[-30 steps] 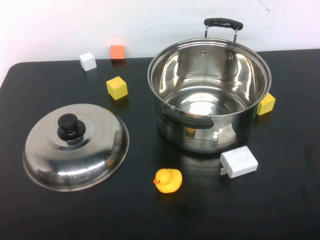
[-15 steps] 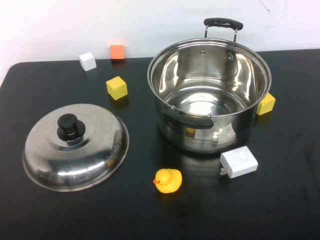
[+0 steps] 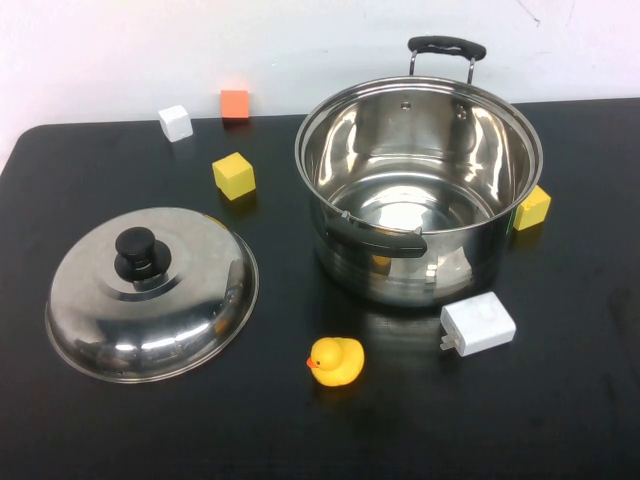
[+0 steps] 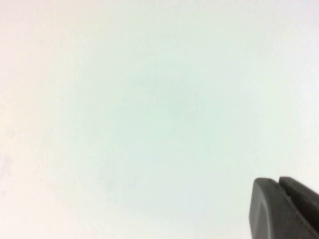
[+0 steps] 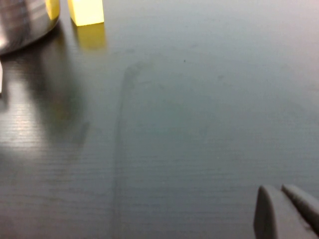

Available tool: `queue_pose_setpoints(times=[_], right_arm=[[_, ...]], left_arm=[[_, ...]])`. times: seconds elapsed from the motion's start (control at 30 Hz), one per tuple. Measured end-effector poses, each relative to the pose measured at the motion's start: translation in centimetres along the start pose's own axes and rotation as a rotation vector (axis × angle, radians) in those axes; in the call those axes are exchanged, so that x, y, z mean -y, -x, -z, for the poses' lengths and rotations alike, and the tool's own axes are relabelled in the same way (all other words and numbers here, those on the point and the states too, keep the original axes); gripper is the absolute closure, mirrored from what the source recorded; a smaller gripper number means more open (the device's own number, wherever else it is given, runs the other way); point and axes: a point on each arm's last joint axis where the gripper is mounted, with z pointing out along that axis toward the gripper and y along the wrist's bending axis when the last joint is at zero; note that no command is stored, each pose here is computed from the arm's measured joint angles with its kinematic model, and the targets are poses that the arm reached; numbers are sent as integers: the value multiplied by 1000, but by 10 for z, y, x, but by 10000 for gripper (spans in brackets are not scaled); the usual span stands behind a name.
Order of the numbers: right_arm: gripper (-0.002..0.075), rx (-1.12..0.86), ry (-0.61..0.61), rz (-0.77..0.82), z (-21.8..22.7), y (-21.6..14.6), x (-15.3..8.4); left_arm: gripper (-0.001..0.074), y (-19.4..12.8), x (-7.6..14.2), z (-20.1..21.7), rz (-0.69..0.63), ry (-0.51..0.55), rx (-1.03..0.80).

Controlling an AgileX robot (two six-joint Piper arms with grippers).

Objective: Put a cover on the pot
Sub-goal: Pick up the pot lid

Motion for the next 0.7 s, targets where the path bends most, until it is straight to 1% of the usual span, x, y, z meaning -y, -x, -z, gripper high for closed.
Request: queue_pose_setpoints(times=[0.07,0.2,0.33,0.47,0.53,0.57,0.63,0.7], right_arm=[[728,0,0,0,0,0,0],[728,0,0,0,0,0,0],[728,0,0,0,0,0,0],[728,0,0,0,0,0,0],[728,0,0,0,0,0,0],[728,0,0,0,0,0,0],[728,0,0,0,0,0,0],[728,0,0,0,0,0,0]], left_arm=[[737,-4,0,-18,-3,8,-32],[737,-22,-2,-52,-16,13,-73],[737,-51,-4,-82,-41,7,-133],[727,-88,-7,-104,-82,-18,-236],[687,-108,-8,-109,-91,-35,-296],[647,-120,-9,-111,-94,-44,-334],[547,-142,-11,-113,-74,-53,-408],[420,-161,-13,-115,-29,-45,-469]])
